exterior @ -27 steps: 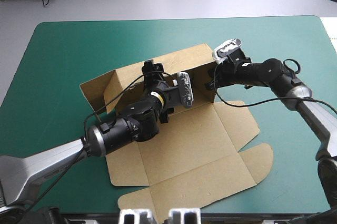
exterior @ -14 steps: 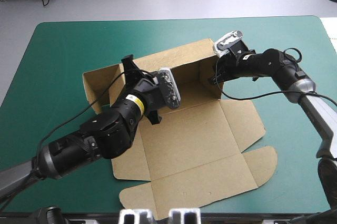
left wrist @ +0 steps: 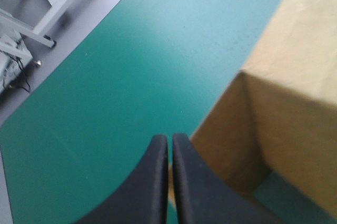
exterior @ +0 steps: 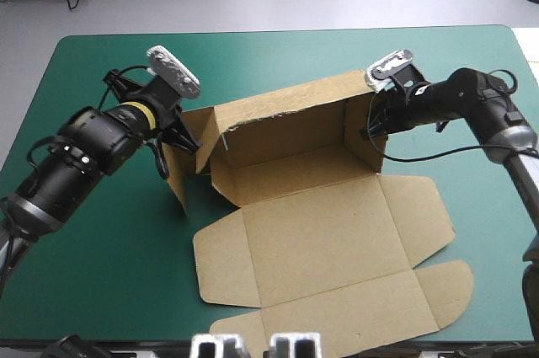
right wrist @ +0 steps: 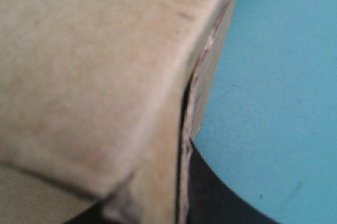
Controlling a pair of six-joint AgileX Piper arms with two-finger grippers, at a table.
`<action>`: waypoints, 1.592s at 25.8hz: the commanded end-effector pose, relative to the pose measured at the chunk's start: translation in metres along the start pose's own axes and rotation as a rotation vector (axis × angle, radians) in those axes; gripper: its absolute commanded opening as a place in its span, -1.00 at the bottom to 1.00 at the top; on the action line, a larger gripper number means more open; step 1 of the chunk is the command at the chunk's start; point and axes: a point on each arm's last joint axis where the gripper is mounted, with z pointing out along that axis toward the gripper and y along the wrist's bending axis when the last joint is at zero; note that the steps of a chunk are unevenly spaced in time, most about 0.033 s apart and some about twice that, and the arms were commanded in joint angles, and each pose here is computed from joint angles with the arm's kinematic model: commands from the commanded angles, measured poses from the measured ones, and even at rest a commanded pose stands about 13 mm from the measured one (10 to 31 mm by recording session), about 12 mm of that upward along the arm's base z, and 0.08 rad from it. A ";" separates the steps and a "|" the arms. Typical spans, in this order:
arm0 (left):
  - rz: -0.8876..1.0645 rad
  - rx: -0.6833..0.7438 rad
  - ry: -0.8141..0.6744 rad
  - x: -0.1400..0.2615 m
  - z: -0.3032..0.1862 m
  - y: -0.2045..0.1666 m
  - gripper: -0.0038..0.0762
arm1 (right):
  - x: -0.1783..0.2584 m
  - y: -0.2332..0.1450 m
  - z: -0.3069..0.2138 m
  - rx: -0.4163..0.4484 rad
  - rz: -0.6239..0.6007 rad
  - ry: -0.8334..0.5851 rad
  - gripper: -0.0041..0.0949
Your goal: Fold the box
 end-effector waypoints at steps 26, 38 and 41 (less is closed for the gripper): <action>-0.358 -0.042 0.108 0.053 -0.017 0.086 -0.87 | -0.040 -0.053 0.032 -0.105 0.082 0.194 -0.94; -0.357 -0.040 0.113 0.054 -0.016 0.085 -0.87 | -0.086 -0.047 -0.027 -0.028 0.122 -0.023 0.44; -0.357 -0.040 0.113 0.054 -0.016 0.085 -0.87 | -0.087 -0.045 -0.039 0.004 0.113 -0.031 0.43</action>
